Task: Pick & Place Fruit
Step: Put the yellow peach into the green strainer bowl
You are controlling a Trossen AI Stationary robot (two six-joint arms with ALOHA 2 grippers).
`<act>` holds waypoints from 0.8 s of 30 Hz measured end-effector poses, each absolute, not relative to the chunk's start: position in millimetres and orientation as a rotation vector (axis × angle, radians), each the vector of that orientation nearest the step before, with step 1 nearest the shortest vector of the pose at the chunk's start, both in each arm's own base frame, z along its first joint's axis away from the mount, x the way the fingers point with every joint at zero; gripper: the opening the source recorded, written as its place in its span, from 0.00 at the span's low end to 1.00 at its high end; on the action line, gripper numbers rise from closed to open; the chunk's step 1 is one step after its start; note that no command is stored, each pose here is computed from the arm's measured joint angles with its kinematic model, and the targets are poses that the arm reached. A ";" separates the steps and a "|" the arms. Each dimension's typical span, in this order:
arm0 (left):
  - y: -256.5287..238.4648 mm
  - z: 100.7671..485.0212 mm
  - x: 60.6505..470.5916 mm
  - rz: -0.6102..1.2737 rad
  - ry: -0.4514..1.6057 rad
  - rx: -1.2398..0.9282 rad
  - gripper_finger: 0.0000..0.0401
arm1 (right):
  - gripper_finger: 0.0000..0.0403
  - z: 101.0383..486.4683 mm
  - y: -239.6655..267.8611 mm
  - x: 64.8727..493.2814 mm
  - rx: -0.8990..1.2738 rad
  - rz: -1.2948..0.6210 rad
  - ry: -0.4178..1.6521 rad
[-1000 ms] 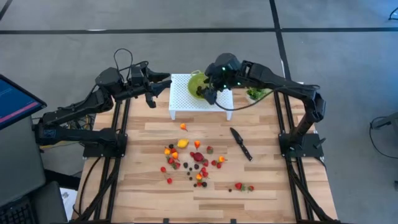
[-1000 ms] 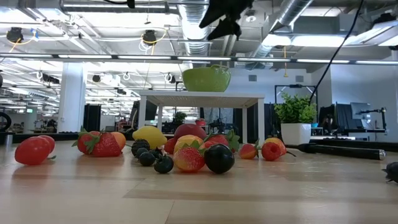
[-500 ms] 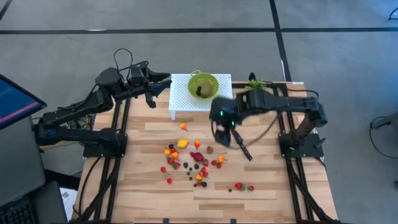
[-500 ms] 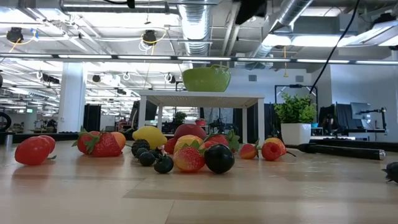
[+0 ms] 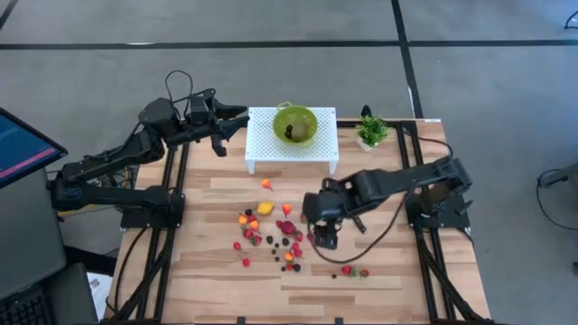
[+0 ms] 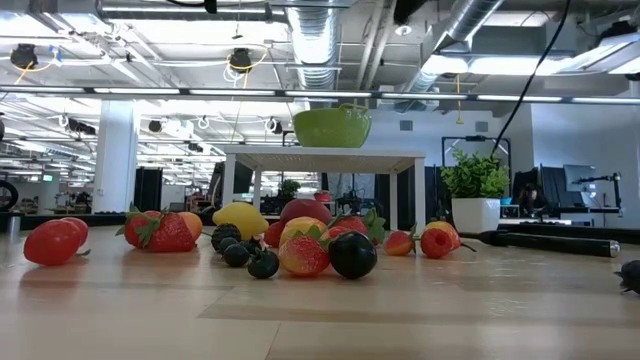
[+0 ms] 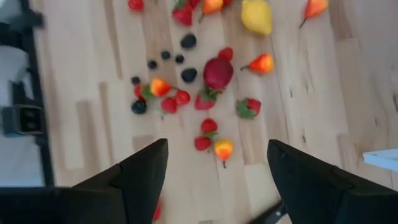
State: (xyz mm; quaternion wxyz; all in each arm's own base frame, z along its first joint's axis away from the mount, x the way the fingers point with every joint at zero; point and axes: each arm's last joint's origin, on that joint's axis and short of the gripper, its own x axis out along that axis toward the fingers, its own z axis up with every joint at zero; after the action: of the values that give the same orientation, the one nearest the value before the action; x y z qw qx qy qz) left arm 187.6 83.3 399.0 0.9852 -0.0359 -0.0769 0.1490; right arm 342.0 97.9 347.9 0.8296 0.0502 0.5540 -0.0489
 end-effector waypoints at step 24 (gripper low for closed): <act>83.3 399.9 187.5 0.299 -0.164 -0.070 0.35 | 0.67 211.7 111.1 390.0 -0.274 0.017 1.673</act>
State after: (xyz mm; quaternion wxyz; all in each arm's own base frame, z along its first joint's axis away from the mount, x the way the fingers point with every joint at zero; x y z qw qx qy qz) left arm 187.5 83.3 399.9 0.9849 -0.0346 -0.0814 0.1488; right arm 390.0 111.1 211.7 0.6615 -0.1214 0.7400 0.0076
